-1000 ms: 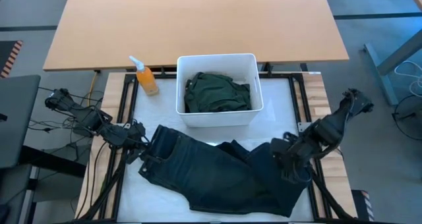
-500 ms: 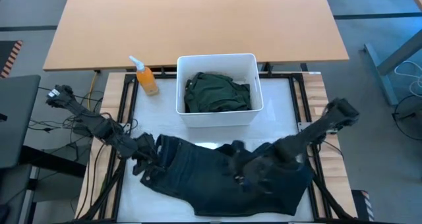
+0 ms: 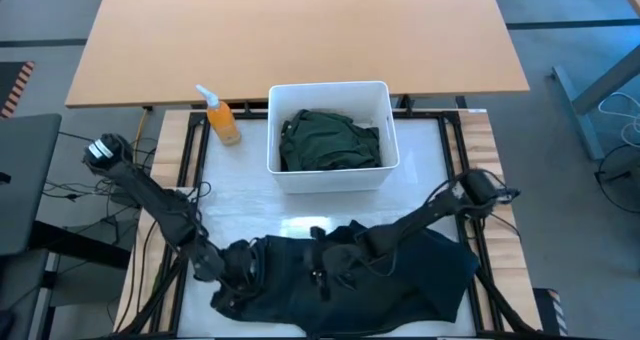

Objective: Fold laundry
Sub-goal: Remove the dark blue jeans from the white bin, then fold the dark blue jeans

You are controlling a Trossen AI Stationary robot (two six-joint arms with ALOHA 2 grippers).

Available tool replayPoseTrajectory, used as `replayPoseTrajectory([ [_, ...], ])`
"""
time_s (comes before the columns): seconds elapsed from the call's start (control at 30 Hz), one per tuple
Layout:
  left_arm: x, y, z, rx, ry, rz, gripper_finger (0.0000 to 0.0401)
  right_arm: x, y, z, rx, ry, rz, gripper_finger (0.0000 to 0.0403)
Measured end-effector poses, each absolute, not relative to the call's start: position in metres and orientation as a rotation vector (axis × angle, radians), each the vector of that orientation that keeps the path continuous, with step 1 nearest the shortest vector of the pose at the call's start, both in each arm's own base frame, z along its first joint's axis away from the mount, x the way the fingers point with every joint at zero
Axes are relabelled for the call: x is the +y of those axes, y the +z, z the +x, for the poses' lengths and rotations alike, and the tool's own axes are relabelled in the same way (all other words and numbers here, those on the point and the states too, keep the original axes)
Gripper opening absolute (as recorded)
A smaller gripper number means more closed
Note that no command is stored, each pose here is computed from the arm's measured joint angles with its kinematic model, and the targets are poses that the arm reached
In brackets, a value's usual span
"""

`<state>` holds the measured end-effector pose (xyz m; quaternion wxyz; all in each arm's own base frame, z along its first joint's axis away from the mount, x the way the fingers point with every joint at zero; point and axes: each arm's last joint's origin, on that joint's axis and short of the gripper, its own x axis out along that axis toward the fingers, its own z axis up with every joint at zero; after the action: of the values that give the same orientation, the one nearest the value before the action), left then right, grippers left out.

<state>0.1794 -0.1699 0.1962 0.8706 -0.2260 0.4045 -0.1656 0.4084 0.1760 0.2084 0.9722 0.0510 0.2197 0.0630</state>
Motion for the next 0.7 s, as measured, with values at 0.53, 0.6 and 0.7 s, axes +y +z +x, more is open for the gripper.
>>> replayPoseTrajectory([
  [0.53,-0.145,0.262,0.161,0.994,-0.316,-0.456,0.0100,0.184,0.165,0.415,0.532,0.152,0.090,0.0187],
  [0.6,-0.138,0.274,0.157,0.966,-0.274,-0.447,0.0100,0.185,0.165,0.415,0.535,0.152,0.088,0.0187],
  [0.7,-0.126,0.284,0.151,0.846,-0.125,-0.396,0.0100,0.185,0.164,0.415,0.540,0.152,0.086,0.0187],
])
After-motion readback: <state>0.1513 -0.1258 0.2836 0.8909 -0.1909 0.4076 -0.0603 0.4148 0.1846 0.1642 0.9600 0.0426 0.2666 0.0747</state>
